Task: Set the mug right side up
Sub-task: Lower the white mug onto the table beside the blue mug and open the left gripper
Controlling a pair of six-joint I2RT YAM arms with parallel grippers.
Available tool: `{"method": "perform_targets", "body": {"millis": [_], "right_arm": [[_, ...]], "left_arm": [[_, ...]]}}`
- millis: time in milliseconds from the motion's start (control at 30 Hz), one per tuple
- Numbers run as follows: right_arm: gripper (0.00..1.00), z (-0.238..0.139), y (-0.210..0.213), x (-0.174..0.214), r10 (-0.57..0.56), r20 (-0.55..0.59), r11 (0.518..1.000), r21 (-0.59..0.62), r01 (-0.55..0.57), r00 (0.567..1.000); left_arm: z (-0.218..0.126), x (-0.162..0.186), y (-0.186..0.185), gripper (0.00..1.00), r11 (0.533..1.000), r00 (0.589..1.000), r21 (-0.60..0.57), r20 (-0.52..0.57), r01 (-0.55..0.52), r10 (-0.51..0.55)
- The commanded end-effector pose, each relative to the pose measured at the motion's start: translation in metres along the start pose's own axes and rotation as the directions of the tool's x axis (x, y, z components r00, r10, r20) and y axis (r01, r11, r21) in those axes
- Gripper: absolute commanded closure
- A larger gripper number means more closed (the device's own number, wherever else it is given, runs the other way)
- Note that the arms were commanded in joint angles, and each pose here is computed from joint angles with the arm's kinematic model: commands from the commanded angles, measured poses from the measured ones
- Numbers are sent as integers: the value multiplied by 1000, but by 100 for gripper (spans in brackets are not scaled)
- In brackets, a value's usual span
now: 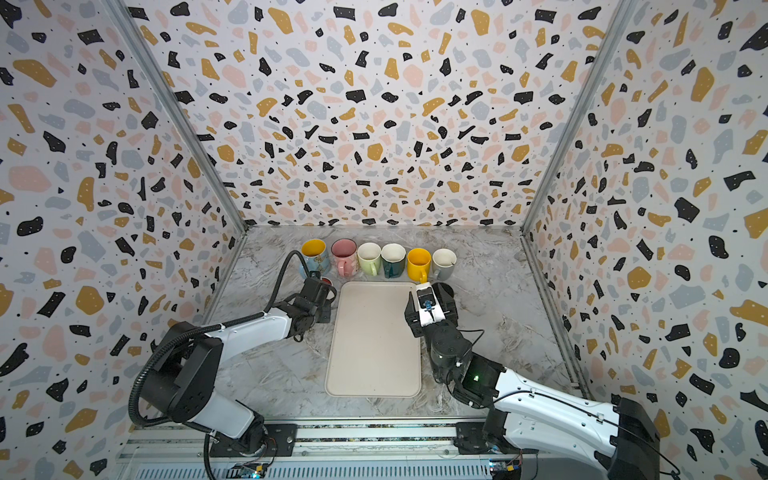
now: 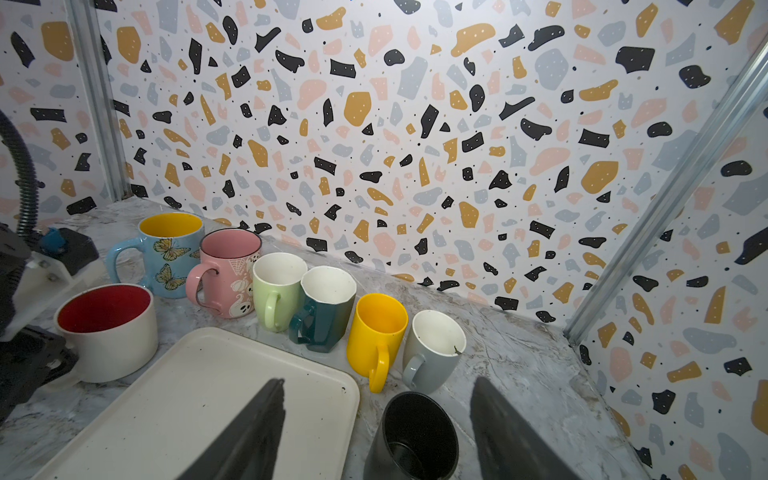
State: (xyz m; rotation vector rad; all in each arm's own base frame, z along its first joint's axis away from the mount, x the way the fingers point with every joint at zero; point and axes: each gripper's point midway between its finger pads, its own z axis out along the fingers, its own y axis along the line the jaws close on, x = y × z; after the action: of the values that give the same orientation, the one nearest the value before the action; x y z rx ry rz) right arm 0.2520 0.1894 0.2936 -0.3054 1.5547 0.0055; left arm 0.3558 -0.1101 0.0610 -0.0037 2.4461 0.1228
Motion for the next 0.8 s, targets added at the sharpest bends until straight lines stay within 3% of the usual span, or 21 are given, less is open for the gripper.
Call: {"method": "perform_targets", "body": {"millis": [0,467,633,700,733,767], "right_arm": [[28,-2,-4,-3,24,5,1000,1,-24,1000],[24,-2,-5,-2,38,2,999,3,-38,999],[17,-2,-7,-3,39,-1,999,6,-39,999],[9,1,-10,-3,33,-10,999,12,-33,999],[1,4,-13,0,25,-25,1000,16,-25,999],[1,8,-18,3,23,-50,999,26,-22,998]], "left_arm": [[2,-10,0,99,999,999,7,38,37,-37],[-2,0,-2,52,999,999,29,-2,42,-42],[-23,-9,2,47,997,998,49,23,54,-56],[-37,-19,7,47,997,996,53,66,63,-66],[-47,-27,11,47,996,992,53,103,68,-74],[-59,-37,15,47,996,985,55,149,77,-84]]}}
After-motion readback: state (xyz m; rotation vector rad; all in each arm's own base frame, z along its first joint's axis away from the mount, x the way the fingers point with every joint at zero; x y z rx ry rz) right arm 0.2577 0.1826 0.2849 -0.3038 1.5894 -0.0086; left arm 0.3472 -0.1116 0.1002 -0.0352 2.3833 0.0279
